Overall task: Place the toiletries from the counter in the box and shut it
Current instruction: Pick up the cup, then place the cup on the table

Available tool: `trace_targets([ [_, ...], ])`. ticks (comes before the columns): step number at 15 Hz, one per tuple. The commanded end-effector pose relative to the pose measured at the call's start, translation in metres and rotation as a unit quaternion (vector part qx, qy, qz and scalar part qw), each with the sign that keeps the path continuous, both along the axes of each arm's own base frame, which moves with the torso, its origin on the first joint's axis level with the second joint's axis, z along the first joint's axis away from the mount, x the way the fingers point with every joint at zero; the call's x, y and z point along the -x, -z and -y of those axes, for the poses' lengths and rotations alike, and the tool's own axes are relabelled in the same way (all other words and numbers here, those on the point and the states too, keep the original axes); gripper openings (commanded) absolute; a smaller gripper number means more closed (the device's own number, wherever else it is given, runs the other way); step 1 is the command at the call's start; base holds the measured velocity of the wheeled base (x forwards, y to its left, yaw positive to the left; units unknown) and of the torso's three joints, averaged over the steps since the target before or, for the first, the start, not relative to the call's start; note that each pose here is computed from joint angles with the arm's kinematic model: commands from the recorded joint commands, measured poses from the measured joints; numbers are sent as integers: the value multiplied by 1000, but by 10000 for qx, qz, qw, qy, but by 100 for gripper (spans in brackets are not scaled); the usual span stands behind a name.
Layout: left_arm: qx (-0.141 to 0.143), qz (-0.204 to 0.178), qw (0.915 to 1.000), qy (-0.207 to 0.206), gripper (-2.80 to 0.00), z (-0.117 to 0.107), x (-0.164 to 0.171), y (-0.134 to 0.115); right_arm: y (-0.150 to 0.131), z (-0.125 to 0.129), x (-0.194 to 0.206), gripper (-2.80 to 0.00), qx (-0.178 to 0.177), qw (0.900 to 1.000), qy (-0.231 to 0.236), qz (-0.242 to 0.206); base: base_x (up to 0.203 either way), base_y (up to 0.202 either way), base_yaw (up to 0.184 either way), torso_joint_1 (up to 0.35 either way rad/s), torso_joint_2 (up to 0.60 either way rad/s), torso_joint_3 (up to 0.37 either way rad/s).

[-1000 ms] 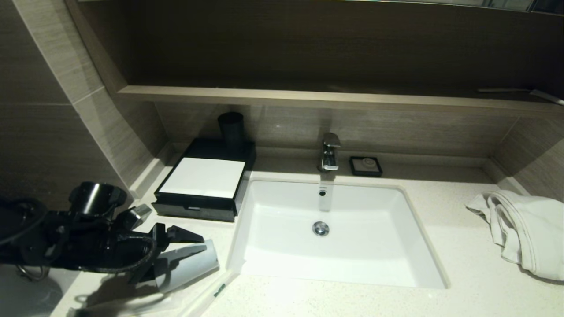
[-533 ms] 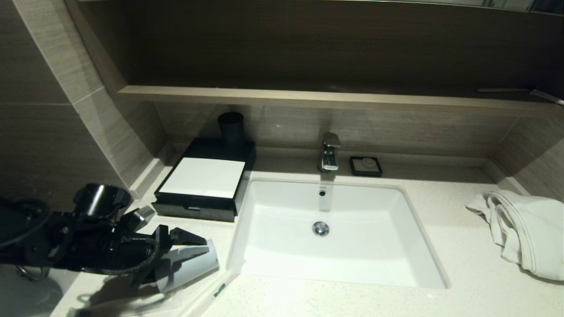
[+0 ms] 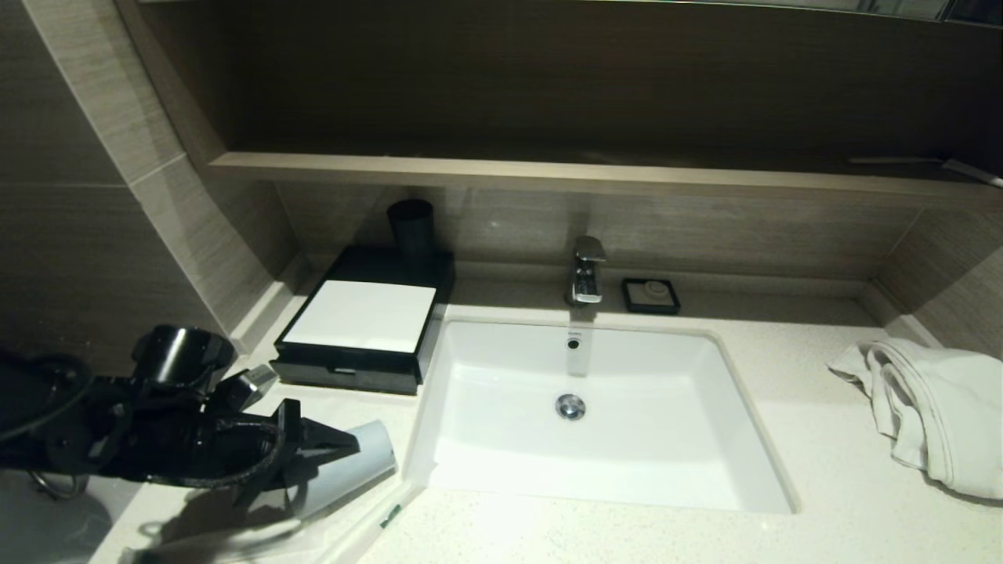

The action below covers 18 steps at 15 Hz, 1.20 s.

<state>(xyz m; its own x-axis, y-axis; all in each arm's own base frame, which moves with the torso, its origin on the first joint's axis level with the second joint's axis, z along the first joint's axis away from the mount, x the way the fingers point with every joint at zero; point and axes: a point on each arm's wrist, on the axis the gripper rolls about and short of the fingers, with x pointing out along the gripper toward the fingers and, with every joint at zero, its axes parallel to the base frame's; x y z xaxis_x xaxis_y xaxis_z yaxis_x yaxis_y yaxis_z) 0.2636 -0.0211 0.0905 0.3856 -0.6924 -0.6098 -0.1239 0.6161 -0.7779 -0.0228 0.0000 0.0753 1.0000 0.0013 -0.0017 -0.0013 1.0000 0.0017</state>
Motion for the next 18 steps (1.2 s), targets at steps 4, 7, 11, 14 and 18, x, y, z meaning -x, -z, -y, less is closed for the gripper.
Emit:
trace_targets([
  [4, 35, 67, 10000, -5, -280, 0, 4, -5, 0, 0, 0, -280, 1, 10000, -1, 1, 0, 0, 0, 0, 0, 0],
  [7, 65, 215, 9997, -42, -280, -1, 14, -16, 0, 0, 0, -280, 1, 10000, -5, 1, 0, 0, 0, 0, 0, 0],
  [11, 157, 698, 9973, -165, -280, -1, 21, -46, 0, 0, 0, -280, 1, 10000, -1, 1, 0, 0, 0, 0, 0, 0],
  [14, 247, 1040, 9938, -301, -280, -2, 21, -77, 0, 0, 0, -280, 1, 10000, -8, 1, 0, 0, 0, 0, 0, 0],
  [18, 45, 757, 9961, -446, -280, -2, 15, -106, 0, 0, 0, -280, 1, 10000, -1, 1, 0, 0, 0, 0, 0, 0],
])
